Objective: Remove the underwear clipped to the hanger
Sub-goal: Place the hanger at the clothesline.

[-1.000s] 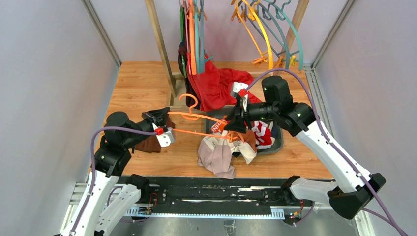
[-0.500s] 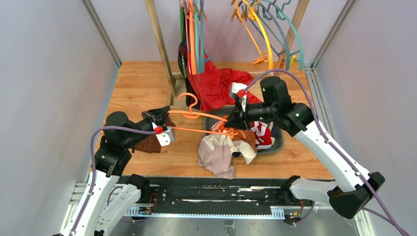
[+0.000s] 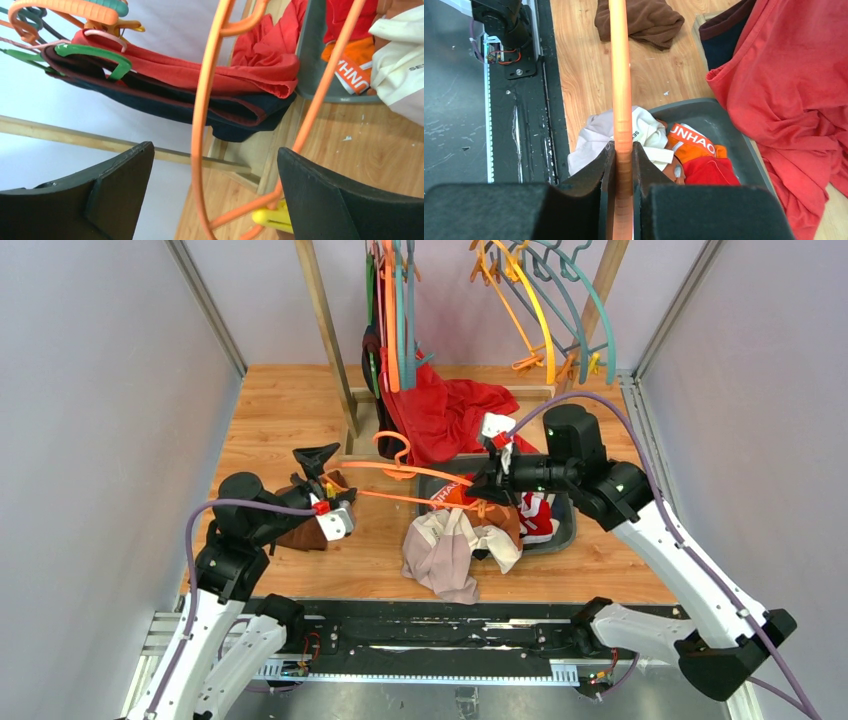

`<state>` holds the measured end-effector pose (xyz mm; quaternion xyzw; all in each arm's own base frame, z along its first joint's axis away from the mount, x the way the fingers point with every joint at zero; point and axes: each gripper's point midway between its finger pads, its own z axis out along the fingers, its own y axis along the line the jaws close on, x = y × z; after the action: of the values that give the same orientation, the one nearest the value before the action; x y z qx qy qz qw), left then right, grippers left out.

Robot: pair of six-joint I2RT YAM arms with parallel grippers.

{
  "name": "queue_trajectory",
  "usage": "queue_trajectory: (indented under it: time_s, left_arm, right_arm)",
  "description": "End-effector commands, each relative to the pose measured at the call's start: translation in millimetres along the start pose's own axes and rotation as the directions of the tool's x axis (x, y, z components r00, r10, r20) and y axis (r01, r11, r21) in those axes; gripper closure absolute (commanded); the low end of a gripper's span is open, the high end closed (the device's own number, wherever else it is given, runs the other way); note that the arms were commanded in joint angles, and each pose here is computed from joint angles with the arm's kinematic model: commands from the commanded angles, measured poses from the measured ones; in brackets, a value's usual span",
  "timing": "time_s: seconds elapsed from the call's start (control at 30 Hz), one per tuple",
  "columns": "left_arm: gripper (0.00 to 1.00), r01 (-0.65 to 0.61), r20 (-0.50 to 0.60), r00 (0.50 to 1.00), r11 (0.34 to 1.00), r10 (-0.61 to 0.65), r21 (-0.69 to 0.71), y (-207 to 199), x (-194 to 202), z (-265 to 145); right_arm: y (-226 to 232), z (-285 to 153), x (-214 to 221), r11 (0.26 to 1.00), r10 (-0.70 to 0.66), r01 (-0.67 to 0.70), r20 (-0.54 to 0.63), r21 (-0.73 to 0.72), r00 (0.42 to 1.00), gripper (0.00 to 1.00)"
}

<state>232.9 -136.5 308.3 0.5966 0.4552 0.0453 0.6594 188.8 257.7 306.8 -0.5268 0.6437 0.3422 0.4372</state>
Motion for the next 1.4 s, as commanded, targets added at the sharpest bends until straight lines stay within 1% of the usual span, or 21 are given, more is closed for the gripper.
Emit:
queue_trajectory:
  time_s: [0.0,0.07,0.2,0.4,0.53,0.67,0.87,1.03,1.2,1.37]
  left_arm:
    - [0.02,0.020,0.050,0.999,0.999,-0.018,-0.026,5,-13,-2]
    - [0.02,0.033,0.057,0.998,0.999,-0.031,-0.031,7,-15,-3]
    - [0.02,0.098,0.054,0.994,0.994,-0.095,-0.055,10,-17,-6]
    - [0.02,0.223,0.043,0.975,0.963,-0.219,-0.151,29,-17,-13]
    - [0.02,0.247,0.031,0.969,0.943,-0.247,-0.221,44,-16,-19]
    - [0.02,0.252,0.006,0.965,0.923,-0.261,-0.292,55,-9,-23]
    - [0.02,0.253,-0.006,0.963,0.916,-0.268,-0.312,57,-4,-23]
    - [0.02,0.247,-0.011,0.965,0.917,-0.264,-0.314,57,-3,-23]
    - [0.02,0.242,-0.013,0.966,0.921,-0.258,-0.305,56,-4,-23]
    - [0.02,0.234,-0.014,0.968,0.926,-0.249,-0.296,54,-4,-22]
  right_arm:
    - [-11,-16,-5,0.995,-0.054,0.052,0.023,0.087,0.998,0.99]
    - [-15,-22,-2,0.991,-0.063,0.061,0.012,0.120,0.998,0.99]
    - [-14,-37,9,0.984,-0.087,0.089,-0.019,0.155,0.996,0.99]
    - [-8,-71,11,0.965,-0.127,0.126,-0.012,0.231,0.992,0.99]
    - [-3,-94,14,0.949,-0.142,0.145,-0.031,0.280,0.989,0.99]
    - [-3,-118,14,0.920,-0.145,0.149,-0.038,0.363,0.989,1.00]
    - [-13,-153,10,0.846,-0.083,0.081,-0.020,0.527,0.996,1.00]
    - [-31,-175,10,0.761,-0.006,0.004,0.001,0.649,1.000,0.99]
    - [-47,-183,2,0.709,0.032,-0.044,0.030,0.704,0.999,0.99]
    - [-59,-184,-20,0.700,0.055,-0.096,0.080,0.708,0.995,0.99]
